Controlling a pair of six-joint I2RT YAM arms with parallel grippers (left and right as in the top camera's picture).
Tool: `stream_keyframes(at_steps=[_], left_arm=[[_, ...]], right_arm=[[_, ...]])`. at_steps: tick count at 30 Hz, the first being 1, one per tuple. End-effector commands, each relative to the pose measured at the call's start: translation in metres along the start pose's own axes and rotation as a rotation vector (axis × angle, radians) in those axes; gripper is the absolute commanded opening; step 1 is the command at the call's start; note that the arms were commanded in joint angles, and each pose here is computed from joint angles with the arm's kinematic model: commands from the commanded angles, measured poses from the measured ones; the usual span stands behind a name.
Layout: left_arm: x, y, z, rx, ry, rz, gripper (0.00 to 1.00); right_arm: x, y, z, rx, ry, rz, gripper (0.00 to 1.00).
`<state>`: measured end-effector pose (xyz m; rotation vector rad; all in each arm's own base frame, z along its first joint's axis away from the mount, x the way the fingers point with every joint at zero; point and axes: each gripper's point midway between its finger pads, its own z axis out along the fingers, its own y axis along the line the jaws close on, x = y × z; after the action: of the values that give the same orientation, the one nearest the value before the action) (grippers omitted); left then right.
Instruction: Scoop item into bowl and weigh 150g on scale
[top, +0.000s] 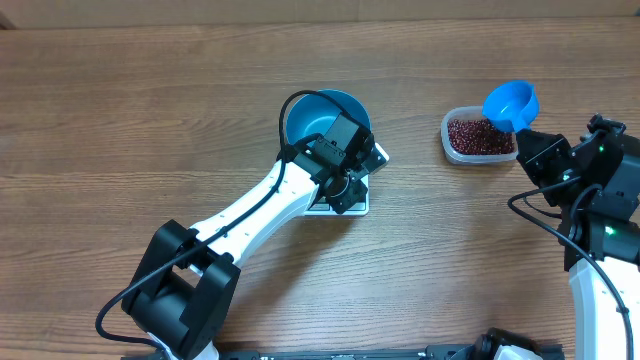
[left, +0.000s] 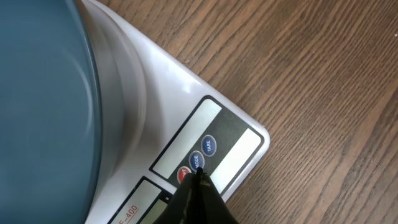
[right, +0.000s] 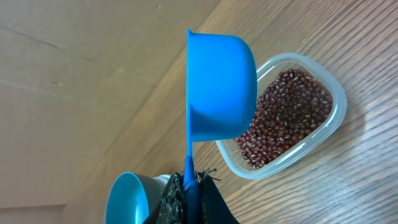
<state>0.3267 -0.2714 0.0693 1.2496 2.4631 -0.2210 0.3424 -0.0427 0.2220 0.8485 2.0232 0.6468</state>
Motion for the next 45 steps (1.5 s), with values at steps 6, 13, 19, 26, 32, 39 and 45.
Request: stream_keyframes(at_steps=[6,13,19,26,32,39,45], left_arm=[[0.0,-0.003,0.001,0.011,-0.006,0.018,0.04],[-0.002,-0.002,0.001,0.008,-0.015,0.019,0.04],[-0.002,-0.002,0.001,0.008,-0.016,0.019,0.04],[-0.004,-0.002,0.001,0.006,-0.022,0.019,0.04],[-0.006,-0.001,0.001,0.004,-0.032,0.02,0.04],[-0.007,-0.001,0.001,0.003,-0.034,0.026,0.04],[-0.007,-0.001,0.001,0.003,-0.034,0.027,0.04]], right_arm=[[-0.012,0.005,-0.006,0.009,-0.038,-0.171,0.04],[-0.01,0.003,-0.006,0.019,-0.025,-0.267,0.04],[-0.009,0.002,-0.006,0.024,-0.019,-0.382,0.04],[-0.002,-0.012,0.009,0.054,0.036,-0.47,0.04],[0.005,-0.031,0.026,0.098,0.099,-0.465,0.04],[0.003,-0.038,0.026,0.137,0.094,-0.495,0.04],[0.004,-0.043,0.025,0.157,0.111,-0.607,0.04]])
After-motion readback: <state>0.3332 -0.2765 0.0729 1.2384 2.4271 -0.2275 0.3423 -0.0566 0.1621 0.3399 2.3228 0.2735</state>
